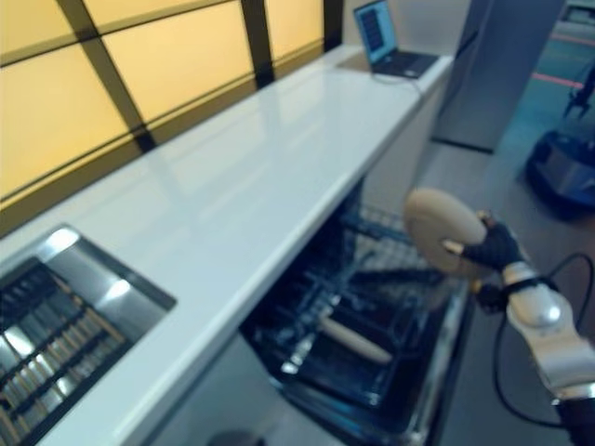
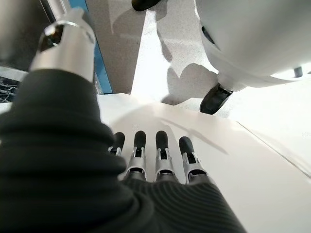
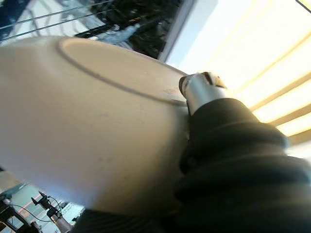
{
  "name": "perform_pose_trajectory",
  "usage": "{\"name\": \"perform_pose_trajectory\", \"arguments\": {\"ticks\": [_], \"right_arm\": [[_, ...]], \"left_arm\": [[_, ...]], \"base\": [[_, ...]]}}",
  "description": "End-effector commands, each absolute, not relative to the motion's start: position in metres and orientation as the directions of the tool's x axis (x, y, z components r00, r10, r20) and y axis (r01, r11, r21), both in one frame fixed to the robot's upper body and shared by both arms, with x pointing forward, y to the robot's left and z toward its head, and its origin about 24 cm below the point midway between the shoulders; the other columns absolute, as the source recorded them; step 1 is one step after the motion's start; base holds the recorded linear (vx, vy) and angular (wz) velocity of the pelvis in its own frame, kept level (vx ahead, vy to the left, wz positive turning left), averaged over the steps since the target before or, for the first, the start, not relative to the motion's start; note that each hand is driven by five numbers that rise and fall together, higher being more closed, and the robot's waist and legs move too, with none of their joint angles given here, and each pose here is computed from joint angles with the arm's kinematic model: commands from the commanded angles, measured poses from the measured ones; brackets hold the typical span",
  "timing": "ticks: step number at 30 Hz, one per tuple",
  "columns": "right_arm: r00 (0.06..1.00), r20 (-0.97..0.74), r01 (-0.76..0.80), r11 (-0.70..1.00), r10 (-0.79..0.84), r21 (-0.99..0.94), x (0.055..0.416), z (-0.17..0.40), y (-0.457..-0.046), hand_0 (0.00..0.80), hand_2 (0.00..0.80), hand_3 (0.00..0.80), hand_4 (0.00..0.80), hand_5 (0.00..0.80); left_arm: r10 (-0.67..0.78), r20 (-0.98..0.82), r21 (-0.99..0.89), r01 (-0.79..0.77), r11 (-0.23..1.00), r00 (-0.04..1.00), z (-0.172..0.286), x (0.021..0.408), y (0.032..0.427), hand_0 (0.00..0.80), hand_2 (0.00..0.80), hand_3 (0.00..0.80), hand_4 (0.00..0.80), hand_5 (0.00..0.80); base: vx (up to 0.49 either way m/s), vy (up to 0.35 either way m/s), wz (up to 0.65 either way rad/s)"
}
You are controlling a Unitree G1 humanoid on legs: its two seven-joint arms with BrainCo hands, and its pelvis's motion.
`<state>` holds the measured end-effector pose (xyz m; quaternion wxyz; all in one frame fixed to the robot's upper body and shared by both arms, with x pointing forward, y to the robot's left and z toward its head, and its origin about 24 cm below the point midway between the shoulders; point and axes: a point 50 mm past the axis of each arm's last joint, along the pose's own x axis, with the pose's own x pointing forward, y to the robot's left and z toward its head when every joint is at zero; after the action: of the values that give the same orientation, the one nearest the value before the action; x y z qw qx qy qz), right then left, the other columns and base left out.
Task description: Take plates into dishwasher
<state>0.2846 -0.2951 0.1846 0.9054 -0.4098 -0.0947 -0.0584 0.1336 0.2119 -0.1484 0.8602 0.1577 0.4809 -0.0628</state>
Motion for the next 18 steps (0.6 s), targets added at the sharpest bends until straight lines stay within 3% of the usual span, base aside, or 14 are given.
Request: {"name": "perform_pose_trajectory", "arguments": {"ticks": [1,18], "right_arm": [[0.937,0.349,0.26,0.64,0.013,-0.723,0.297,0.209,-0.278,0.8,0.8,0.8,0.8,0.8],[0.898,0.436,0.408,0.469,-0.055,-0.783,0.329,0.195,-0.246,0.8,0.8,0.8,0.8,0.8]], "left_arm": [[0.115,-0.797,0.318,0.25,0.915,0.593,-0.132,0.162,0.238,0.0,0.0,0.0,0.0,0.0],[0.064,-0.751,0.349,0.312,0.884,0.657,-0.117,0.197,0.227,0.0,0.0,0.0,0.0,0.0]], "base": [[-0.004,-0.009,0.04],[-0.019,-0.038,0.07]]}}
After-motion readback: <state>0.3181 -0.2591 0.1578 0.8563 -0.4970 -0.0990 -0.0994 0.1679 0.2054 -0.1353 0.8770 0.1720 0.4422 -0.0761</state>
